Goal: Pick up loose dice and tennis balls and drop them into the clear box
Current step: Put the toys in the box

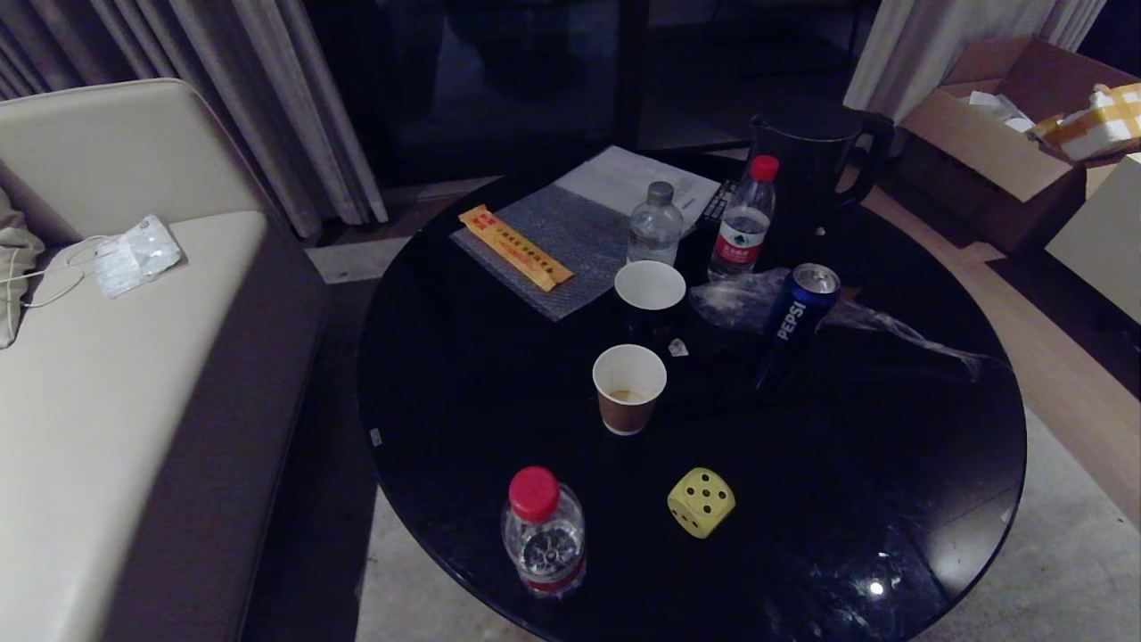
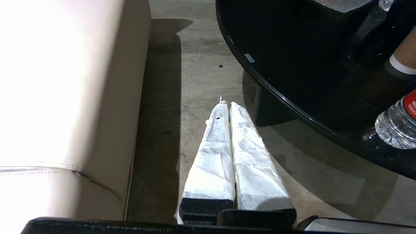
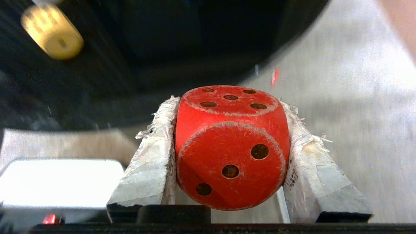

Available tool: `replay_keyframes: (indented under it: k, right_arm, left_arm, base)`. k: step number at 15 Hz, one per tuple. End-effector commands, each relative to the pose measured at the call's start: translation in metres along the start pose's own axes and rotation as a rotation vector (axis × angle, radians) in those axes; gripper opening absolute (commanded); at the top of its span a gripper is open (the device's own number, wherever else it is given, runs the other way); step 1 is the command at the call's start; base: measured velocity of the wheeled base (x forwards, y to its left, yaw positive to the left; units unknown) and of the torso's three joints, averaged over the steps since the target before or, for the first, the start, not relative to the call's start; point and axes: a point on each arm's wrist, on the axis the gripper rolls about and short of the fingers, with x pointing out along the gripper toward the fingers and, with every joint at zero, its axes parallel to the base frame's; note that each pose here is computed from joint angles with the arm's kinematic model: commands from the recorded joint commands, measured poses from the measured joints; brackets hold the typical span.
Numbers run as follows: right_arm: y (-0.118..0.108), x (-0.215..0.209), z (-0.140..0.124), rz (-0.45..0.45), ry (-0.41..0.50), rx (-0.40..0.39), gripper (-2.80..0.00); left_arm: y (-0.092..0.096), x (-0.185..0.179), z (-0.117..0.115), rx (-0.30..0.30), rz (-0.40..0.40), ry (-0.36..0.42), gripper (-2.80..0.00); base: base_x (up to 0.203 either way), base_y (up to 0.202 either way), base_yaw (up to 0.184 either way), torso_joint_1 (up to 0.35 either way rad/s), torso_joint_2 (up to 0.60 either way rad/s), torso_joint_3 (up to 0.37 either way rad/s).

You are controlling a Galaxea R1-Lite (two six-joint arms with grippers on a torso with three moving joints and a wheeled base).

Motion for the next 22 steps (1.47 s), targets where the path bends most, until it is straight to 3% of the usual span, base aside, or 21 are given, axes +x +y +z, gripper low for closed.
replay_keyframes:
  k: [1, 7, 22]
  right_arm:
    - [0.0004, -0.0005, -0.0051, 0.008, -0.091, -0.007, -2.8]
    - [0.0003, 0.0016, -0.005, 0.005, -0.134, 0.003, -2.8]
    - [0.0003, 0.0016, -0.005, 0.004, -0.134, 0.0, -2.8]
  left_arm:
    - [0.0, 0.0002, -0.0002, -0.001, 0.0, 0.002, -2.8]
    - [0.0, 0.0002, -0.0002, -0.001, 0.0, 0.002, -2.8]
    - [0.0, 0.0002, -0.0004, 0.002, 0.0, 0.003, -2.8]
  base:
    - [0.0, 0.0, 0.0, 0.0, 0.0, 0.0]
    - [0.0, 0.0, 0.0, 0.0, 0.0, 0.0]
    - [0.0, 0.0, 0.0, 0.0, 0.0, 0.0]
